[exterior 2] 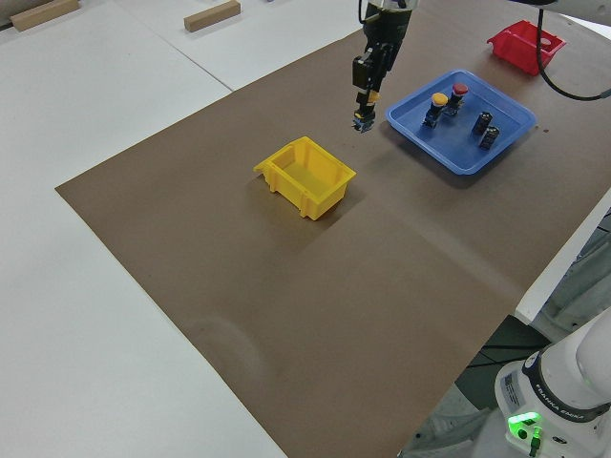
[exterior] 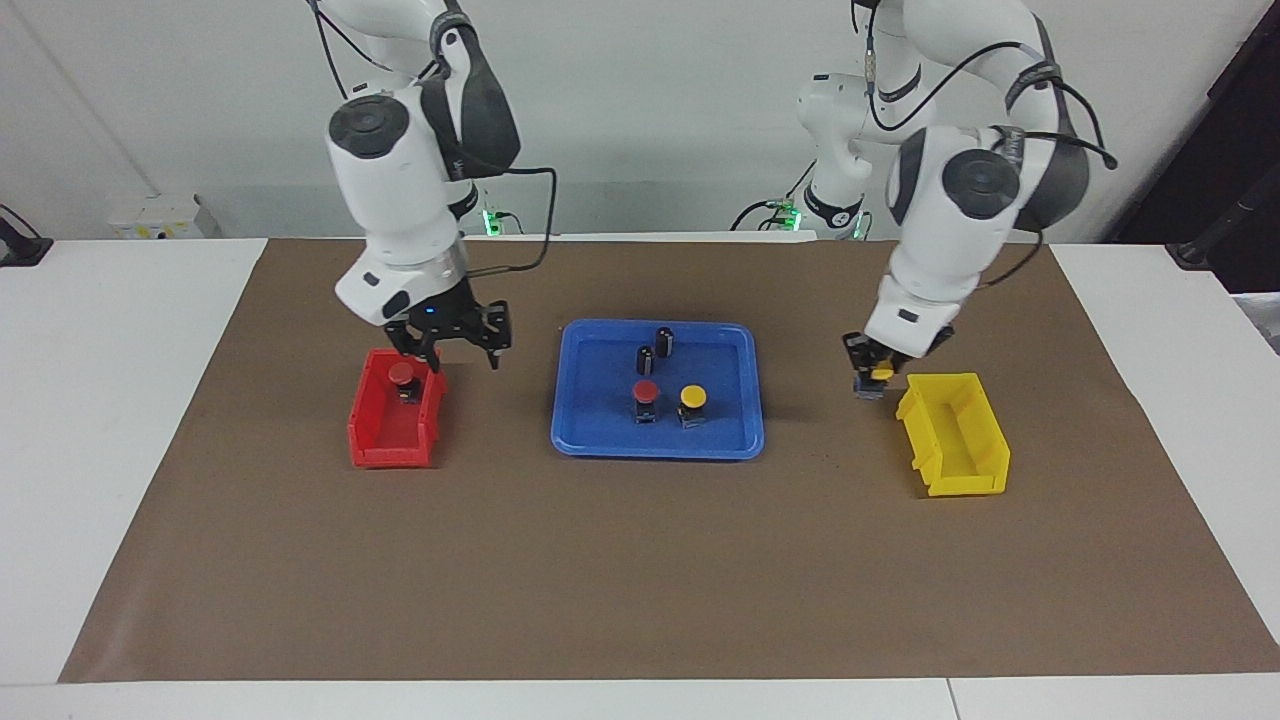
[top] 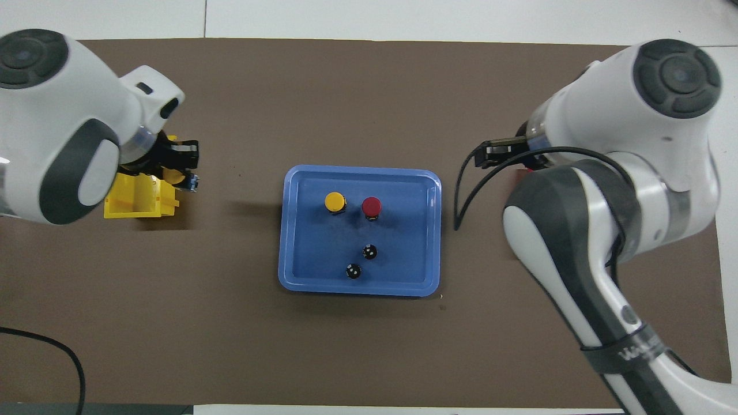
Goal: Sort red and yellow buttons by color
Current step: 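Carry the yellow button to the yellow bin with the left gripper, then grasp the remaining red button with the right gripper while the left releases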
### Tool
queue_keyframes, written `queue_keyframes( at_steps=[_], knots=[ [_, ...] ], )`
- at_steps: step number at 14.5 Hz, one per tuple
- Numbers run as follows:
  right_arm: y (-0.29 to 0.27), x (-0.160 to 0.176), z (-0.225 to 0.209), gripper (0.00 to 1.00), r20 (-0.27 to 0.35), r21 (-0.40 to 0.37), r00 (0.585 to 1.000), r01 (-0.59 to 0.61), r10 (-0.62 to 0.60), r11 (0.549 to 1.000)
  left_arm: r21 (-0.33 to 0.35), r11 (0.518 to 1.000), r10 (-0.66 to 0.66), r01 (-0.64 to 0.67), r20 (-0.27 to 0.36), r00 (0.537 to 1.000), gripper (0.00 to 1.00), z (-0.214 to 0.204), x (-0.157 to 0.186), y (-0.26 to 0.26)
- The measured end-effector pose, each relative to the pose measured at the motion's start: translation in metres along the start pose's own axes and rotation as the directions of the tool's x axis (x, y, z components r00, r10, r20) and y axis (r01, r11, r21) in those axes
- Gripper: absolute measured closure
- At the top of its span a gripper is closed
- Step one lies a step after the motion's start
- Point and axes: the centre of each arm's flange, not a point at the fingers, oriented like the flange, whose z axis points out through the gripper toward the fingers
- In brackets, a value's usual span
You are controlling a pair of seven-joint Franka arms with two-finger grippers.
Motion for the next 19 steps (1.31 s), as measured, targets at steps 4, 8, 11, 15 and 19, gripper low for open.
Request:
queue_keyframes(
  at_steps=[4,8,11,15,19],
  knots=[
    [-0.111,-0.019,0.045,0.14,-0.032,0.011,0.999,-0.037,0.037,0.999,-0.016,1.000,-0.022,0.021,-0.070,0.997,0.59,0.024,0.017,-0.074],
    [-0.152,-0.029,0.114,0.15,-0.023,0.007,0.999,-0.032,0.032,0.999,-0.020,1.000,-0.006,0.004,-0.078,0.997,0.59,0.059,0.004,-0.068],
    [-0.164,-0.039,0.148,0.18,-0.003,-0.006,1.000,-0.023,0.023,1.000,-0.020,0.999,0.032,-0.033,-0.069,0.997,0.59,0.073,-0.006,-0.064],
    [-0.158,-0.049,0.171,0.25,0.001,-0.010,1.000,-0.022,0.022,1.000,-0.023,0.999,0.047,-0.049,-0.077,0.996,0.59,0.114,-0.019,-0.062],
    [-0.155,-0.053,0.174,0.34,0.006,-0.015,1.000,-0.022,0.022,1.000,-0.024,0.999,0.044,-0.047,-0.086,0.995,0.43,0.114,-0.021,-0.064]
  ],
)
